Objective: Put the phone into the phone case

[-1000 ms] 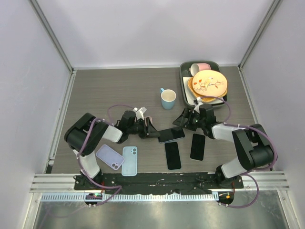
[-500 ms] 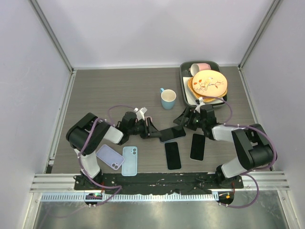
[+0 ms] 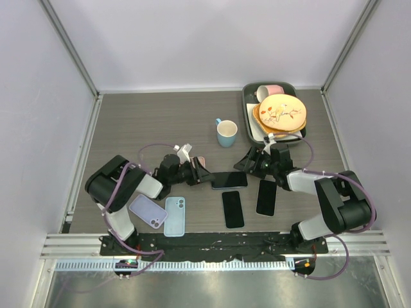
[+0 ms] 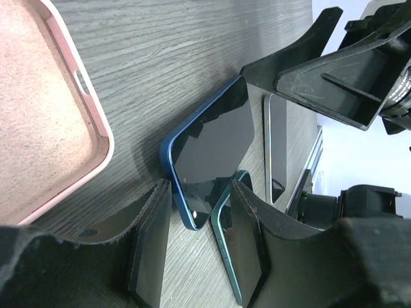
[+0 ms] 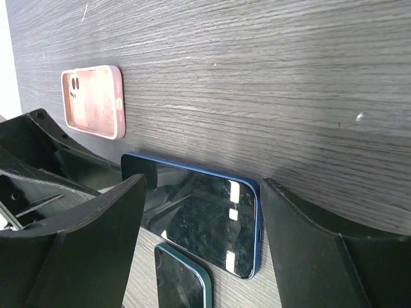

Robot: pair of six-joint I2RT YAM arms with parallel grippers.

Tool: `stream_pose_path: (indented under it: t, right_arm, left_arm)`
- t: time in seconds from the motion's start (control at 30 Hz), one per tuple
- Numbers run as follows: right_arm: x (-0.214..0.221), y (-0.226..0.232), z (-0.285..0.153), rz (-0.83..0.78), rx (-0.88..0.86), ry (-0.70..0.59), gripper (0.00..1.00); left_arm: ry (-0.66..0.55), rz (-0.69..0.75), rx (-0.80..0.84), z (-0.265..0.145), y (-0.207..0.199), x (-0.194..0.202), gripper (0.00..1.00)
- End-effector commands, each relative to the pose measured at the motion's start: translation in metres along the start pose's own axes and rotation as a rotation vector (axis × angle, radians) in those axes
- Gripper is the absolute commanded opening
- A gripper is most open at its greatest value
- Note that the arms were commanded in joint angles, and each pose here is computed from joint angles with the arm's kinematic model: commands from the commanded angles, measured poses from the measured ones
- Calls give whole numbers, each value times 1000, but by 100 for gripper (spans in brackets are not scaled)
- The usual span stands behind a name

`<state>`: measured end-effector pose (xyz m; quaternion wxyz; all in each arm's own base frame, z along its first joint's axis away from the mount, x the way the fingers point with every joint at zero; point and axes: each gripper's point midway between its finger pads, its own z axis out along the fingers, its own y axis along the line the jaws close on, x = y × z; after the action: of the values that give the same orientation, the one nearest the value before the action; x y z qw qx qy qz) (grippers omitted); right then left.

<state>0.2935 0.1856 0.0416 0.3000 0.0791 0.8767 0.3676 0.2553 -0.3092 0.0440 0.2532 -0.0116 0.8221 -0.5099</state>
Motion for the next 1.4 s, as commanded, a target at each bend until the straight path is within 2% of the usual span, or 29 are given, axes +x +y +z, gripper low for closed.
stream_pose_path:
  t: [0.0, 0.3, 0.57, 0.87, 0.93, 1.1, 1.13, 1.17, 1.3, 1.37]
  right_arm:
    - [43, 9, -9, 64, -45, 160, 77]
    - [44, 14, -7, 78, -81, 159, 77]
    - [45, 20, -15, 58, -102, 168, 76]
    - [55, 5, -26, 28, -19, 191, 77]
    - [61, 1, -28, 32, -12, 201, 77]
    - [64, -2, -29, 31, -2, 200, 76]
    - [63, -1, -29, 31, -5, 197, 77]
    - [61, 1, -30, 27, -10, 194, 76]
    - [46, 10, -31, -8, -17, 160, 77]
    - [38, 16, -34, -26, -24, 142, 78]
  left_arm:
    - [-123, 94, 133, -1, -43, -29, 44]
    - [-121, 126, 196, -9, -56, -24, 38]
    - [-93, 131, 187, -22, -68, -11, 38]
    - [24, 103, 59, -13, -41, 45, 38]
    - [39, 63, 32, -12, -26, 56, 32]
    - [19, 27, 61, -3, -23, 56, 17]
    - [20, 25, 78, -1, -25, 56, 7]
    - [17, 26, 90, 0, -28, 55, 2]
    - [-4, 53, 141, 4, -48, 42, 0]
    - [3, 68, 112, 4, -48, 40, 0]
